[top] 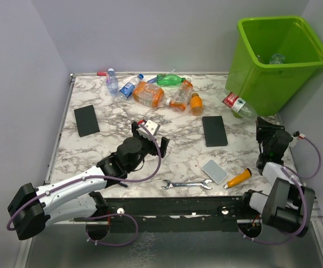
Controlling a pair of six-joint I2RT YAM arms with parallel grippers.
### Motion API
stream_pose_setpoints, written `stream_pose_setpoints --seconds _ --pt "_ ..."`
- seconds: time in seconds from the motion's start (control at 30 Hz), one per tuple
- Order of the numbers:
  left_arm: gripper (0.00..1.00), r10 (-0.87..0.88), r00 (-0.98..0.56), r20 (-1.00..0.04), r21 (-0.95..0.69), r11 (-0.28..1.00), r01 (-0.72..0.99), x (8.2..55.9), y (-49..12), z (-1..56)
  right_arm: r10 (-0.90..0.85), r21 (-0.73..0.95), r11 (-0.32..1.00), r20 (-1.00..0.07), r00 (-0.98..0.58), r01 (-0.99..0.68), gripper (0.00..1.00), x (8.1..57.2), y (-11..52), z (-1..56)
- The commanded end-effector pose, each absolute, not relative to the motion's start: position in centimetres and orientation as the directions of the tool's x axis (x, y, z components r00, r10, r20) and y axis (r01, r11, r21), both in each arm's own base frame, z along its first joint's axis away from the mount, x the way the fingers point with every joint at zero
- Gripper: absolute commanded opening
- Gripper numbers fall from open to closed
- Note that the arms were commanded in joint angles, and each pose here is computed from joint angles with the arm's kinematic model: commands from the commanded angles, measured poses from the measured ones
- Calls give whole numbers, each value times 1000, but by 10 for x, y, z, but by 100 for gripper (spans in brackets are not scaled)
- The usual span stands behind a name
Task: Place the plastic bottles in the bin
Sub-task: Pick up the plastic bottle at the center of the board.
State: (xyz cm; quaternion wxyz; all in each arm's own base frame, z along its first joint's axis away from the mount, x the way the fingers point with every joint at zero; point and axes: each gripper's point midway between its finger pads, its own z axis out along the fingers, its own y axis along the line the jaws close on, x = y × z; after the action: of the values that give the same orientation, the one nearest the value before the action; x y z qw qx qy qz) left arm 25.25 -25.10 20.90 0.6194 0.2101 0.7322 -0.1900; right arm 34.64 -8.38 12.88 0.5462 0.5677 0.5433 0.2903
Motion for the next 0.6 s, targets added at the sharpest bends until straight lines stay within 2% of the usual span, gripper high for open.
stream_pose_setpoints --seconds 0.0,0.1,0.2,0.27,0.33,0.43,0.5,0.57 --pt "99 -7 -85 -996 -47 874 483 256 -238 243 907 875 406 -421 -1 266 0 347 -46 162" --pt "99 -53 -31 -998 -61 913 403 259 -216 258 844 830 533 -507 -174 166 0 341 -10 189" --pt "99 -120 33 -992 -100 927 362 257 -199 279 664 687 724 -667 -337 65 0 330 32 215" --pt "99 -131 76 -988 -91 915 394 252 -199 297 542 613 789 -722 -430 -34 0 317 63 229" --pt "99 -92 117 -989 -25 879 476 245 -210 312 460 586 801 -732 -503 -120 0 304 86 242" --pt "99 0 181 -983 127 714 689 218 -247 330 335 541 806 -752 -568 -241 0 286 109 264" --pt "99 39 211 -977 205 463 862 177 -279 330 234 486 813 -777 -584 -321 0 275 121 278" --pt "99 40 197 -980 200 314 928 153 -292 331 135 438 801 -797 -588 -409 0 264 136 291"
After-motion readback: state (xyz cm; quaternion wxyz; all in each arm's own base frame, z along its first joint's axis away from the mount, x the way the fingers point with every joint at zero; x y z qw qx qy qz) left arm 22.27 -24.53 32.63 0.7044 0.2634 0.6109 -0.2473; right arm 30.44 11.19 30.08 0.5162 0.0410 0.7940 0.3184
